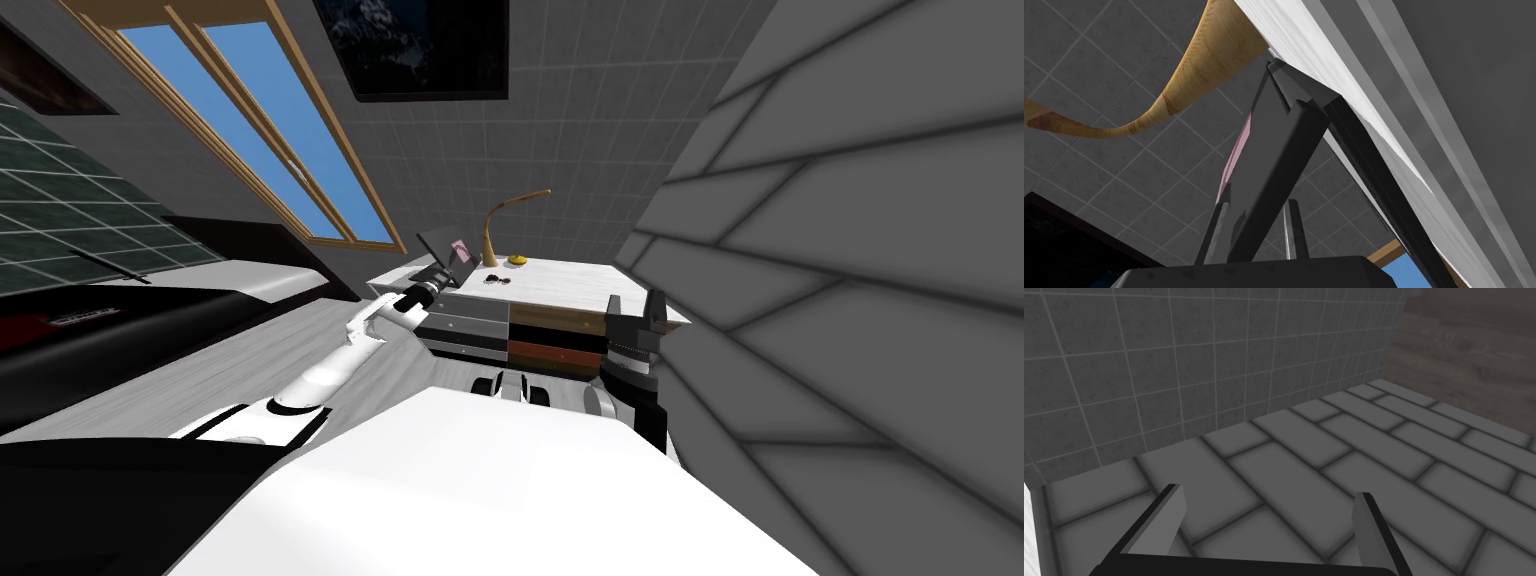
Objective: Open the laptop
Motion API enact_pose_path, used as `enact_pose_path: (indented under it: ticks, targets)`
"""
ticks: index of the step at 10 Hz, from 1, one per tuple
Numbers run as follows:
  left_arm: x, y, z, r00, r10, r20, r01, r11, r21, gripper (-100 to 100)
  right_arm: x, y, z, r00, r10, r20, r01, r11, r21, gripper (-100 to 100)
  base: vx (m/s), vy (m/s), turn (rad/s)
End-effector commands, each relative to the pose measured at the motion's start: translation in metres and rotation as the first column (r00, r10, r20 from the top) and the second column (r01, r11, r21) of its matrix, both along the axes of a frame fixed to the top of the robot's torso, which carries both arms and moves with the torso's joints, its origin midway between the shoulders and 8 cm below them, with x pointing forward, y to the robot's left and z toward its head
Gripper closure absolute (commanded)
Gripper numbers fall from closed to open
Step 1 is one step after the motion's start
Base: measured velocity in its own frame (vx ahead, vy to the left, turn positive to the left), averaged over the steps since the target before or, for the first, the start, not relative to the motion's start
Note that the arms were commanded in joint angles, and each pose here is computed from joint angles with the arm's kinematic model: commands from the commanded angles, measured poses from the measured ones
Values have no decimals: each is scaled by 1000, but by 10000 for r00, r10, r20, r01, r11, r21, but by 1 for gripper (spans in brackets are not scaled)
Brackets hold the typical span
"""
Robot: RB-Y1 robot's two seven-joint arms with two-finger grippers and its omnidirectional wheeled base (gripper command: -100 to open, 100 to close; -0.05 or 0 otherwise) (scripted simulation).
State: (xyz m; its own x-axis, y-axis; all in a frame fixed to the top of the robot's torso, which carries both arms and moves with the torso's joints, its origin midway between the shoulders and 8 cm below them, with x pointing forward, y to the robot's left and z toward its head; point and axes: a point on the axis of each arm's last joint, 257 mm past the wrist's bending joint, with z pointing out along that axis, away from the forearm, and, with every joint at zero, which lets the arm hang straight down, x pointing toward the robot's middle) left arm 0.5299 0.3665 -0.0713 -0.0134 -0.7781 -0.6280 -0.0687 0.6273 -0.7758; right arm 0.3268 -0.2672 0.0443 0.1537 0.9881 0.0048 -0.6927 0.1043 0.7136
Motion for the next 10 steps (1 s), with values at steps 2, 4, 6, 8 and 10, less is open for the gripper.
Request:
enact_pose_path:
  ticks: [2,4,6,8,10]
  targets:
    - [-27,1,-6,9999,34,-99,-34,10000,-12,100,0,0,0,10000,0,0,0,10000,0,0,84,-5,8]
    - [-43,5,2,9999,119,14,-119,9999,41,100,0,0,0,10000,0,0,0,10000,0,0,70,1,10]
    - [-60,-6,-8,9997,-95,-206,96,10000,23,100,0,0,0,10000,0,0,0,10000,0,0,69,-9,6]
    - [-76,-5,1,9999,-34,-99,35,9999,101,100,0,0,0,10000,0,0,0,10000,0,0,89,-4,13]
    - [-86,-12,-4,9996,-172,-241,174,9998,79,100,0,0,0,10000,0,1,0,10000,0,0,29,5,-4]
